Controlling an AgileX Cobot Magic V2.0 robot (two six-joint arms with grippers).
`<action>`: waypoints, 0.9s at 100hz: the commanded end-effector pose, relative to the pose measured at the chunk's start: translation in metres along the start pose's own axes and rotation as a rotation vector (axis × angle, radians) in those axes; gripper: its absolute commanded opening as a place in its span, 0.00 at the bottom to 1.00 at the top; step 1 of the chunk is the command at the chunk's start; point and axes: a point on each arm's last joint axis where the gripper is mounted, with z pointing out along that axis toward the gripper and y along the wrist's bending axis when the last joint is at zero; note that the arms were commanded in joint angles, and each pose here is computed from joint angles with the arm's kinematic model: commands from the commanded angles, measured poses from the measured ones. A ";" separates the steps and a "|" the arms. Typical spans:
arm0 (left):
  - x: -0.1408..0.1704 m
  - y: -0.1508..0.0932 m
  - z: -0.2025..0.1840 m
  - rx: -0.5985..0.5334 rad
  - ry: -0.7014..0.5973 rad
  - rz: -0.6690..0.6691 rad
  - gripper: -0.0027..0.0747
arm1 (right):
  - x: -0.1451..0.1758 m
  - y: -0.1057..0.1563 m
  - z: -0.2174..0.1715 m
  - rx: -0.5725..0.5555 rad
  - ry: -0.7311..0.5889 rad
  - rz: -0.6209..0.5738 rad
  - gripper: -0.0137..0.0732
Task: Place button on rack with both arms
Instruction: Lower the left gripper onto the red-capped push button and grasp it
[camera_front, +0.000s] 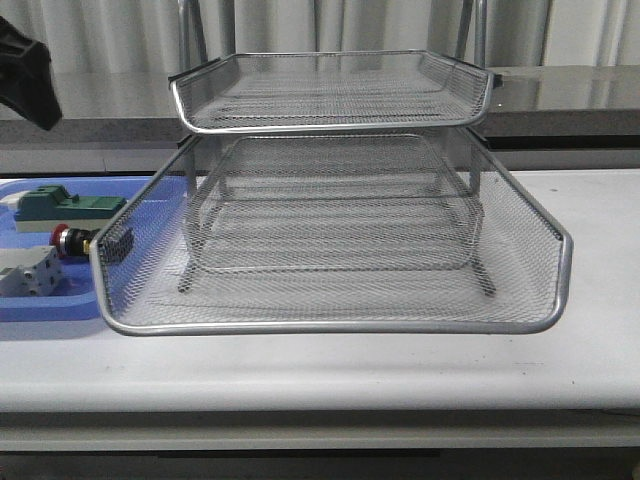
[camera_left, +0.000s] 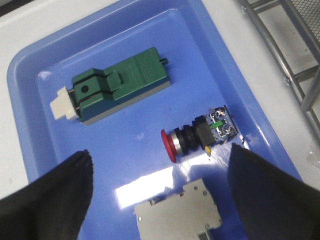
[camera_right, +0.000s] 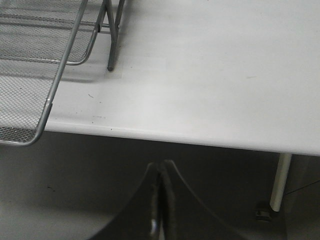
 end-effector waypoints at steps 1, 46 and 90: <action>-0.025 0.000 -0.012 -0.046 -0.139 0.105 0.78 | -0.013 0.000 -0.006 0.003 -0.084 -0.012 0.08; -0.024 -0.021 0.072 0.136 0.127 0.460 0.66 | -0.013 0.000 -0.006 0.003 -0.084 -0.012 0.08; -0.018 -0.026 0.110 0.191 0.182 0.561 0.66 | -0.013 0.000 -0.006 0.003 -0.084 -0.012 0.08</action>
